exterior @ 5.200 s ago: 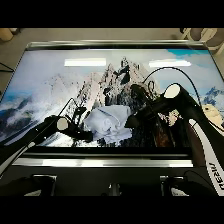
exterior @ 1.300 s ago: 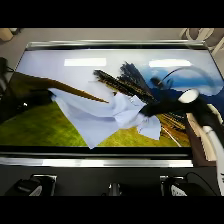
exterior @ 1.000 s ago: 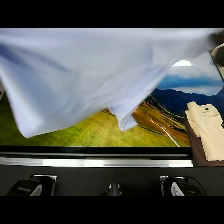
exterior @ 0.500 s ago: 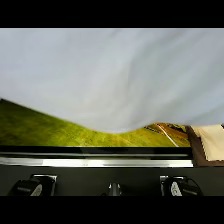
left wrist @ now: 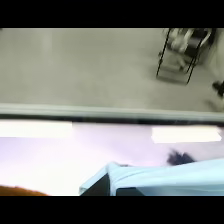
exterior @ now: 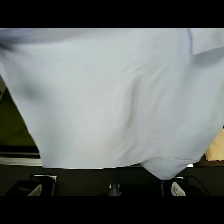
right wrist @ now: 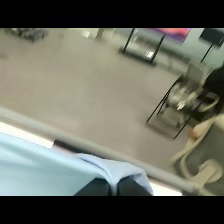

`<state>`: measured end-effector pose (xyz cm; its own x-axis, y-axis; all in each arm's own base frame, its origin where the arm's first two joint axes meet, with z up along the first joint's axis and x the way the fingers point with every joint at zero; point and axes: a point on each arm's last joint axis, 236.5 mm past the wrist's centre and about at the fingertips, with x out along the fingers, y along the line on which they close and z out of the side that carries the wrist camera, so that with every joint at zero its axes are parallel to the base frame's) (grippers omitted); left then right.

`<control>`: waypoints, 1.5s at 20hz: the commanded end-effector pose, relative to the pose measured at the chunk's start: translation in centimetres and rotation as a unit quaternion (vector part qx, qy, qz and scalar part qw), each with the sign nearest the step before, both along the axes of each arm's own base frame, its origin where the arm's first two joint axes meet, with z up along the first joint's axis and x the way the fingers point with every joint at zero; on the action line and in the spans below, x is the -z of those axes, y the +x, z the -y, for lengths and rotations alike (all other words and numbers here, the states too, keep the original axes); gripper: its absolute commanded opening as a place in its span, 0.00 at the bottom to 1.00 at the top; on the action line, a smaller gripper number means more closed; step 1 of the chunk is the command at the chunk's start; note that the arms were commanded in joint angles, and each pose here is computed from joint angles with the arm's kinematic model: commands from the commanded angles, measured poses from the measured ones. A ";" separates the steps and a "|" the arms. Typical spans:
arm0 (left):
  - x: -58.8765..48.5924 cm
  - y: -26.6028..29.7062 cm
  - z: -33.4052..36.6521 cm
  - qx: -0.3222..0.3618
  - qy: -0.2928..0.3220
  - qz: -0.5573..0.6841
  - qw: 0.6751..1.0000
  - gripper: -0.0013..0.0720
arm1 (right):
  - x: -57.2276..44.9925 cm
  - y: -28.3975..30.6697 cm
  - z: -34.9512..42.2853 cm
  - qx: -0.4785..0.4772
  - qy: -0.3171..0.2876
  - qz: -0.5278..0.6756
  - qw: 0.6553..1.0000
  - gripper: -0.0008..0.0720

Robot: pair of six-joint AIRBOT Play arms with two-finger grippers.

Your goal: Fold the shirts.

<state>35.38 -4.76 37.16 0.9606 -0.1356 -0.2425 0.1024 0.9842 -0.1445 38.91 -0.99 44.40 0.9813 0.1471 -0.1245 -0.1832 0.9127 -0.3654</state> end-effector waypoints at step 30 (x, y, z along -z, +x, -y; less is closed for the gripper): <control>45.4 -12.3 -2.7 0.018 -0.133 -0.674 0.727 0.66 | 42.4 1.9 -0.5 -0.123 0.135 -0.666 0.723 0.50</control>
<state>24.05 -2.07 -6.25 -0.1559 -0.3597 -0.9200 -0.2663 0.9122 -0.3115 41.69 -1.13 1.97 -0.0057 0.4741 -0.8805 -0.3713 0.8165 0.4421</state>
